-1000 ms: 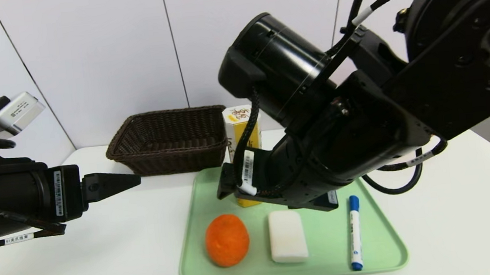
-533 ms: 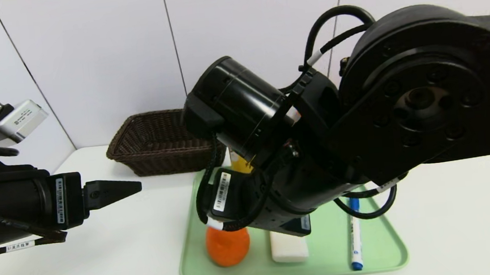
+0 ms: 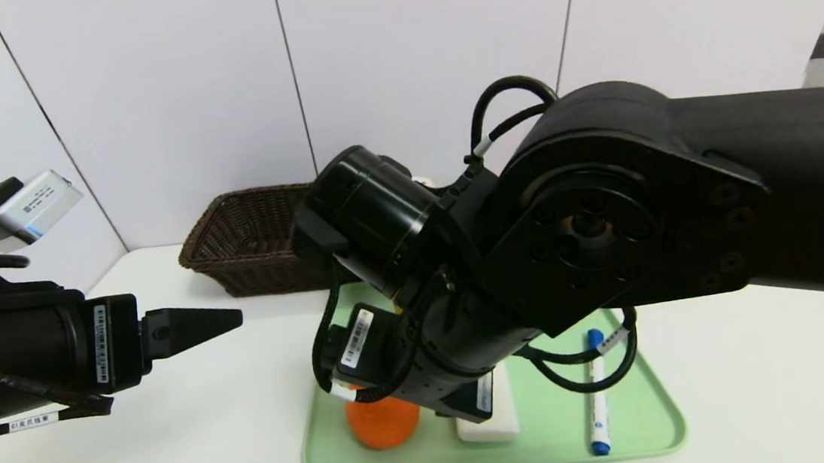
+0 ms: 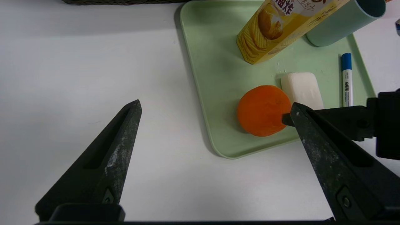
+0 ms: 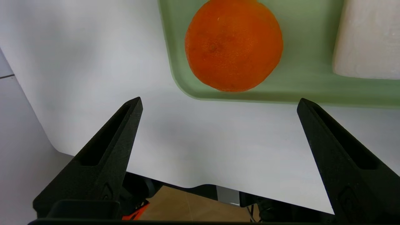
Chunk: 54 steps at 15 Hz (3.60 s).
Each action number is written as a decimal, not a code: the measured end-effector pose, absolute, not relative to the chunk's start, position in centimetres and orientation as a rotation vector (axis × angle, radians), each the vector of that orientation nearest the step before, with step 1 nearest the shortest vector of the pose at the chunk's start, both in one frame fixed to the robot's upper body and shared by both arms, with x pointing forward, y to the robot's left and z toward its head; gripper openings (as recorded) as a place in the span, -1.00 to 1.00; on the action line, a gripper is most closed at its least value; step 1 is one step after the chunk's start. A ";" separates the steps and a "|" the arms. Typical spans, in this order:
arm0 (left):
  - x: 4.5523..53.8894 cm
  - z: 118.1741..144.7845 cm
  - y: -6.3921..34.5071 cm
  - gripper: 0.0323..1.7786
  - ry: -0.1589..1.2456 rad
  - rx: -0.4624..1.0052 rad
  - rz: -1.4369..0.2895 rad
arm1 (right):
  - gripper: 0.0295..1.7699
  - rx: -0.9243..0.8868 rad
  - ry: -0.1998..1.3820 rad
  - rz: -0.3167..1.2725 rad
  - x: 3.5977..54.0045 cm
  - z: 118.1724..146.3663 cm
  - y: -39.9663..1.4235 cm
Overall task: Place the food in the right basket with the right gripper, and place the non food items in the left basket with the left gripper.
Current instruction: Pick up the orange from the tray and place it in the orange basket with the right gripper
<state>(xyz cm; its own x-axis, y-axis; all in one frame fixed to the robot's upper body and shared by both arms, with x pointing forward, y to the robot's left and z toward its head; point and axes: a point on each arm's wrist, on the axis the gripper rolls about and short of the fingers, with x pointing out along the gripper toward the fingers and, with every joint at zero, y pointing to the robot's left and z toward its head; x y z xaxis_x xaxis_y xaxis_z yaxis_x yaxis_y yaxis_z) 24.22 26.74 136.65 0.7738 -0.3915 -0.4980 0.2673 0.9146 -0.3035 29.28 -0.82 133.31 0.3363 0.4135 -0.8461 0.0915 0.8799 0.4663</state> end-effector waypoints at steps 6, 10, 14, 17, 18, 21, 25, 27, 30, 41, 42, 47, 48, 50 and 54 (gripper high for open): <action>24.0 136.6 26.8 0.90 0.585 -0.219 -0.361 | 0.93 0.466 1.246 0.170 30.5 131.2 -0.1; 24.0 136.4 26.8 0.90 0.592 -0.219 -0.360 | 0.93 0.487 1.232 0.185 30.9 130.6 0.6; 23.8 136.2 26.9 0.90 0.593 -0.215 -0.361 | 0.93 0.481 1.237 0.177 31.1 130.0 0.9; 23.6 136.1 27.0 0.90 0.593 -0.214 -0.362 | 0.93 0.472 1.246 0.169 31.3 129.4 1.1; 23.5 136.1 27.0 0.90 0.594 -0.214 -0.362 | 0.93 0.470 1.248 0.163 31.4 129.2 1.2; 23.3 136.1 27.1 0.90 0.592 -0.215 -0.362 | 0.93 0.464 1.256 0.146 31.8 128.5 1.3; 23.2 135.9 27.2 0.90 0.594 -0.215 -0.362 | 0.93 0.467 1.251 0.150 32.1 127.7 1.8; 23.1 135.8 27.2 0.90 0.596 -0.216 -0.363 | 0.93 0.465 1.253 0.147 32.2 127.5 1.9; 23.0 135.7 27.2 0.90 0.600 -0.215 -0.362 | 0.93 0.460 1.256 0.142 32.3 127.1 2.0; 23.0 135.5 27.2 0.90 0.606 -0.216 -0.369 | 0.31 0.471 1.246 0.155 32.0 128.2 1.6; 23.0 135.6 27.2 0.90 0.603 -0.217 -0.369 | 0.31 0.477 1.240 0.171 31.7 128.9 1.4; 23.1 135.8 27.2 0.90 0.585 -0.222 -0.373 | 0.30 0.487 1.218 0.293 27.7 134.6 -0.7; 23.1 135.8 27.2 0.90 0.585 -0.221 -0.373 | 0.30 0.482 1.229 0.319 26.8 135.9 -1.7; 23.1 135.8 27.2 0.90 0.585 -0.222 -0.373 | 0.30 0.464 1.239 0.354 25.3 138.4 -4.4; 23.2 135.7 27.2 0.90 0.588 -0.219 -0.373 | 0.30 0.509 1.152 0.340 25.4 142.4 -11.3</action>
<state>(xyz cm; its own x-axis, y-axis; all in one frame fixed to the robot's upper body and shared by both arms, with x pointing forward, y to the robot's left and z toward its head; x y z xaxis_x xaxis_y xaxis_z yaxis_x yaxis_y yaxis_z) 23.15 27.16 135.75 0.7680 -0.4025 -0.4982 0.2795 0.9105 -0.3047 25.37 -11.28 142.39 0.3753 0.5051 -0.7772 0.0028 0.8379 0.5459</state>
